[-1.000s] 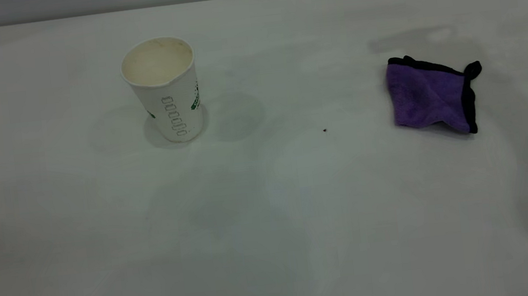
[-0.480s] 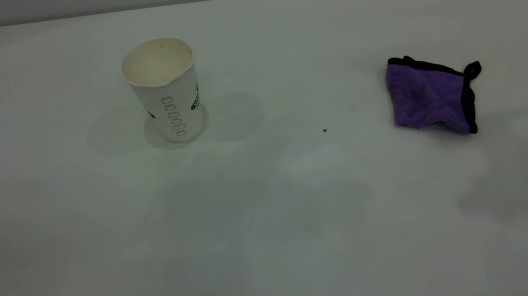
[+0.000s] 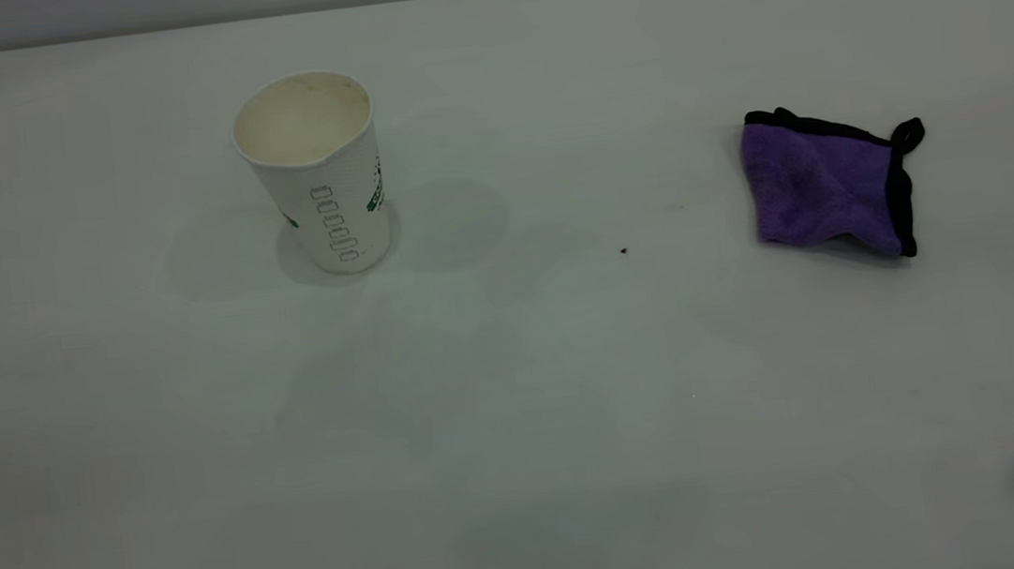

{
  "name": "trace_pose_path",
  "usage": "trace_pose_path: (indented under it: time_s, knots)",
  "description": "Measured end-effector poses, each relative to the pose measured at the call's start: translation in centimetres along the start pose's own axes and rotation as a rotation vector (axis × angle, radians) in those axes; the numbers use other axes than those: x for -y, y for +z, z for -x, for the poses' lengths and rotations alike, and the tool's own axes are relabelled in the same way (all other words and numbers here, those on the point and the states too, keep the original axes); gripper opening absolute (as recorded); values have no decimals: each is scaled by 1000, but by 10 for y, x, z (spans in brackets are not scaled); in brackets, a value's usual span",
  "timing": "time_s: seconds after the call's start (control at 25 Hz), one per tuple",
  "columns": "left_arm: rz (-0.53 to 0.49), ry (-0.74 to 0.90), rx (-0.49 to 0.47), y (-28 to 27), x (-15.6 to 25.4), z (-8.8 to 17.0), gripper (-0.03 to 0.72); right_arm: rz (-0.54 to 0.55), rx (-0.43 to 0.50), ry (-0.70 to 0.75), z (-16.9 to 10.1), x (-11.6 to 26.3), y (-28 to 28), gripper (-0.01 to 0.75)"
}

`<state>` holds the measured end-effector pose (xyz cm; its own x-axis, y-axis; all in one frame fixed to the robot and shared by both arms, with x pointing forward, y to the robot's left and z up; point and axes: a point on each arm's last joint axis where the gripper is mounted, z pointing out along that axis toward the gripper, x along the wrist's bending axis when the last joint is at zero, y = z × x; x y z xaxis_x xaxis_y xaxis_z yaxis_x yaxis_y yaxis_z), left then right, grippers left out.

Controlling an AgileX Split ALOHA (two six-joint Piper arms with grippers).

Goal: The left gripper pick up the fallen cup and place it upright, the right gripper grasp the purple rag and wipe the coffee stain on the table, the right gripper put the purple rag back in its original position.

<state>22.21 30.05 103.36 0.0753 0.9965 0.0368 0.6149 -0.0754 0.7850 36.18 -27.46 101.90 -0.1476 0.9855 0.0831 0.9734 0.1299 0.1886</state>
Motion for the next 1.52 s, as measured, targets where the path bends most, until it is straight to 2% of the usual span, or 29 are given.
trace_pose_path:
  time_s: [0.2, 0.52, 1.0, 1.52]
  knots:
    - [0, 0, 0, 0, 0, 0, 474, 157, 1, -9, 0, 37, -1, 487]
    - [0, 0, 0, 0, 0, 0, 474, 475, 7, -35, -2, 74, -30, 484]
    - [0, 0, -1, 0, 0, 0, 474, 827, 42, -4, -5, 125, -45, 444]
    - [0, 0, -1, 0, 0, 0, 474, 830, 3, -23, -7, 126, -45, 362]
